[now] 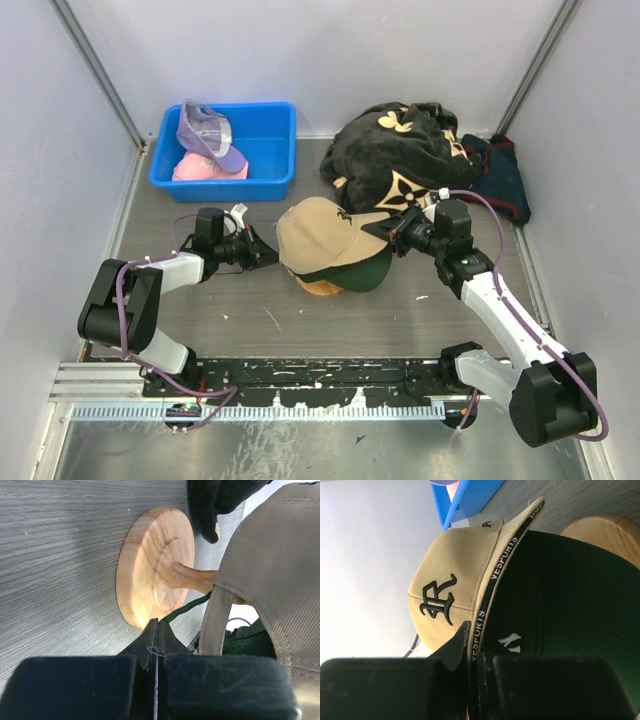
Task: Stack the hats
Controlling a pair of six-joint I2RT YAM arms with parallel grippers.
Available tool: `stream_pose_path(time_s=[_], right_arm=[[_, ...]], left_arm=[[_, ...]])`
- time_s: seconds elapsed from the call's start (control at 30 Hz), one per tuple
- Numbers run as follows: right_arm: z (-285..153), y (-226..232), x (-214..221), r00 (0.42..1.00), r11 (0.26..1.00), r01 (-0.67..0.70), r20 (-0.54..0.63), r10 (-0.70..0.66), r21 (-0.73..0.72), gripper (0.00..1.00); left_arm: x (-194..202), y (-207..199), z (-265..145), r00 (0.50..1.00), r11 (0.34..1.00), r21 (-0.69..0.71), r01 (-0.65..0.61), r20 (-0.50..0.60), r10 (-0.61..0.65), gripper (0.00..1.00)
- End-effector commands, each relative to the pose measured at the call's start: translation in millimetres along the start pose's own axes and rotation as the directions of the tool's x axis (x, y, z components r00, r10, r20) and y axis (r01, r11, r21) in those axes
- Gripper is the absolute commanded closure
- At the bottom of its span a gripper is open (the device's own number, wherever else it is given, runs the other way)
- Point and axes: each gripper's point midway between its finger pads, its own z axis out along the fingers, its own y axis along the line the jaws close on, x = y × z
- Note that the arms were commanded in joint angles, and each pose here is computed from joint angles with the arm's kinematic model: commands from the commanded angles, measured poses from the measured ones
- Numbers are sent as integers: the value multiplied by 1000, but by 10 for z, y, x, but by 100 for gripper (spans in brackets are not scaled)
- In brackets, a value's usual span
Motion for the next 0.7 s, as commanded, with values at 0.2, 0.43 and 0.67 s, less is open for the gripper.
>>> stream_pose_path(time_s=[0.2,0.43,0.67], right_arm=[[-72,-217,126,995,989,101,-24,-99,105,99],[-111,-402,166,992,982,125,-30,-122,144,99],[-144,-448,185,989,975,150,-42,-145,164,65]], left_arm=[[28,77,0,1000,1000,-21,4,8,-4,100],[56,99,-1,1000,1000,-26,7,1,-7,100],[81,137,1,1000,999,-32,13,-3,-13,100]])
